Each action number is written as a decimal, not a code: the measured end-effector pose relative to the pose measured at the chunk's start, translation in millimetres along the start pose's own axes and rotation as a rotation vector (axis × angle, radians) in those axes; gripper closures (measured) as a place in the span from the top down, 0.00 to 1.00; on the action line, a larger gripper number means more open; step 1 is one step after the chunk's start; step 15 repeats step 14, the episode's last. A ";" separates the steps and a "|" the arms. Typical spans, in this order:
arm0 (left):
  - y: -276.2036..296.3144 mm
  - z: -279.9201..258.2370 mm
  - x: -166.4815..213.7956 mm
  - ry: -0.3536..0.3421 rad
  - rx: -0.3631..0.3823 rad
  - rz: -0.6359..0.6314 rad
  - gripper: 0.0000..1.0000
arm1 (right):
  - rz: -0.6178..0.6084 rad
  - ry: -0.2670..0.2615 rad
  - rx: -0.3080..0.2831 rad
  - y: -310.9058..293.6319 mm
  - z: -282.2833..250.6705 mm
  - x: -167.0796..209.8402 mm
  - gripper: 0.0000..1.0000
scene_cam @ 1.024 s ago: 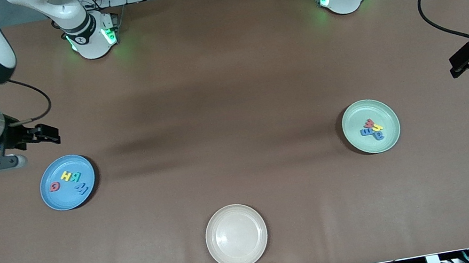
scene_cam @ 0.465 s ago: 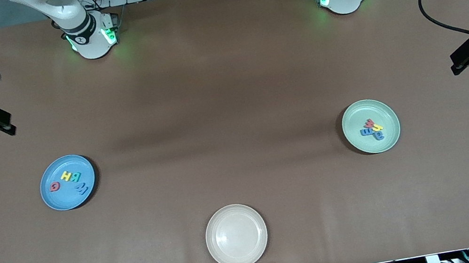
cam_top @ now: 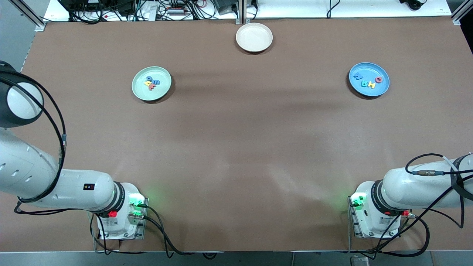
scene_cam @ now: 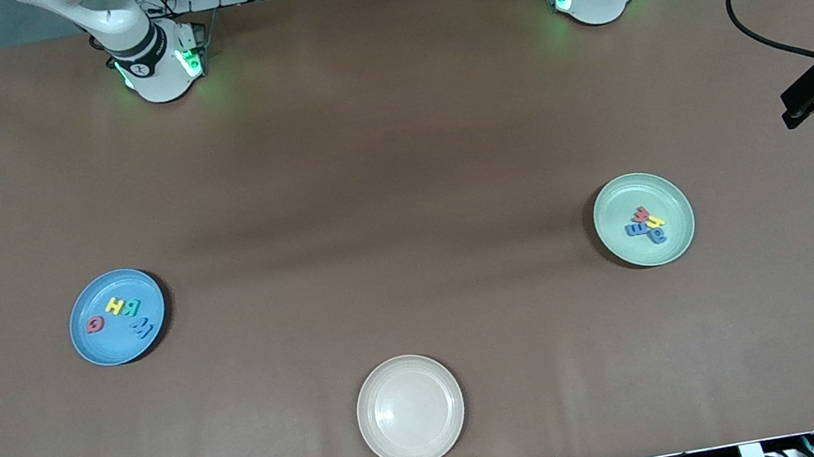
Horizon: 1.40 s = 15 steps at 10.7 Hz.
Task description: Sort uppercase to blue plate, lowercase to green plate
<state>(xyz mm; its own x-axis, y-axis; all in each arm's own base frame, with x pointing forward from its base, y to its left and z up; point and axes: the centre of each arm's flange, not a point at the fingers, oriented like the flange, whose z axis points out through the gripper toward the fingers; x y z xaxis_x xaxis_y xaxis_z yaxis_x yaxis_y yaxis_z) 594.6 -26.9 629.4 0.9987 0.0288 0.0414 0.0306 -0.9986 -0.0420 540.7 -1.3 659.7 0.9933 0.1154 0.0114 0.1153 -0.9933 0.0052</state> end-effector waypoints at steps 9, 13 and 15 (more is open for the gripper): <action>0.7 4.5 -5.9 -0.052 0.004 0.002 1.00 | -0.004 -0.003 0.000 21.2 -12.4 -13.7 1.00; 2.0 7.3 -10.6 -0.090 0.007 0.005 1.00 | -0.004 0.000 0.000 20.8 -12.5 -13.3 1.00; 2.1 6.8 -11.9 -0.095 0.007 0.006 1.00 | -0.005 0.002 0.002 20.6 -12.5 -13.0 1.00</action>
